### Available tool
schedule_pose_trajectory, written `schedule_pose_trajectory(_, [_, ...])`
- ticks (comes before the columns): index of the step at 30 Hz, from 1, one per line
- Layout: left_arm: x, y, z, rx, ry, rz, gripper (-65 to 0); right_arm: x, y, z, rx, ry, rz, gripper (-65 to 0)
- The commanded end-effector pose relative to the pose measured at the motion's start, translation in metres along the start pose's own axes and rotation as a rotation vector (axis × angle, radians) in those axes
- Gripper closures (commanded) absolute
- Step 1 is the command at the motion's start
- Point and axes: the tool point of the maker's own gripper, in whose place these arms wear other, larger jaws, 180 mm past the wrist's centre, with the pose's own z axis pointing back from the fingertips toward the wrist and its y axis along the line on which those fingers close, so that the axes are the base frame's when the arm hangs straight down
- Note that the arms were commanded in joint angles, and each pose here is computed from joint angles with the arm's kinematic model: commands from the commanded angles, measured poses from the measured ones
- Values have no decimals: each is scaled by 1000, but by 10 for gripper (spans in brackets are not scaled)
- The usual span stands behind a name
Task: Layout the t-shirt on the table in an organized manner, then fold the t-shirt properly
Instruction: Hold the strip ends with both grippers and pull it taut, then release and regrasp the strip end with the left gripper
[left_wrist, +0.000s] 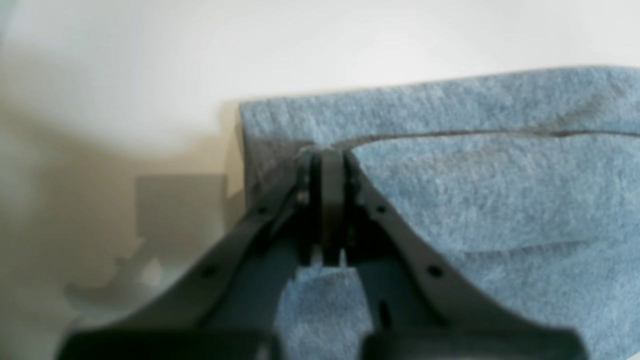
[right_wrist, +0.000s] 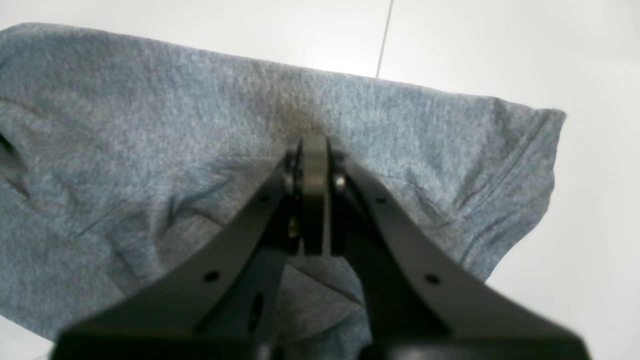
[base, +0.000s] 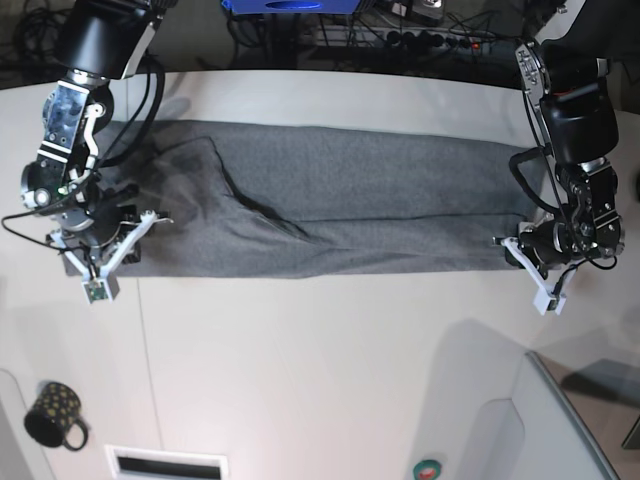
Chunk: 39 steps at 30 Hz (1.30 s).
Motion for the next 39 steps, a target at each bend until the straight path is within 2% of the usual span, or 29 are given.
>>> schedule_pose_trajectory(1, [26, 10, 12, 22, -66, -21, 0, 16, -1, 2, 3, -52, 6, -8])
schedule_pose_trajectory(6, [17, 9, 24, 54, -83, -77, 0, 16, -1, 2, 4, -52, 7, -8])
schedule_pose_trajectory(17, [-29, 4, 42, 87, -45, -164, 0, 17, 1, 2, 8, -52, 8, -8])
schedule_pose_trajectory(25, [-62, -11, 38, 56, 28, -215, 0, 17, 6, 1, 16, -52, 1, -8])
schedule_pose_trajectory(29, [-64, -9, 39, 60, 34, -221, 0, 16, 10, 0, 23, -52, -6, -8])
schedule_pose_trajectory(34, [-65, 6, 43, 124, 70, -280, 0, 12, 11, 0, 24, -27, -4, -9])
schedule_pose_trajectory(38, [-50, 7, 54, 168, 39, -344, 0, 12, 9, 0, 21, -24, -5, -9])
schedule_pose_trajectory(39, [-51, 6, 56, 170, 39, -353, -26, 12, 9, 0, 21, -25, -5, -9])
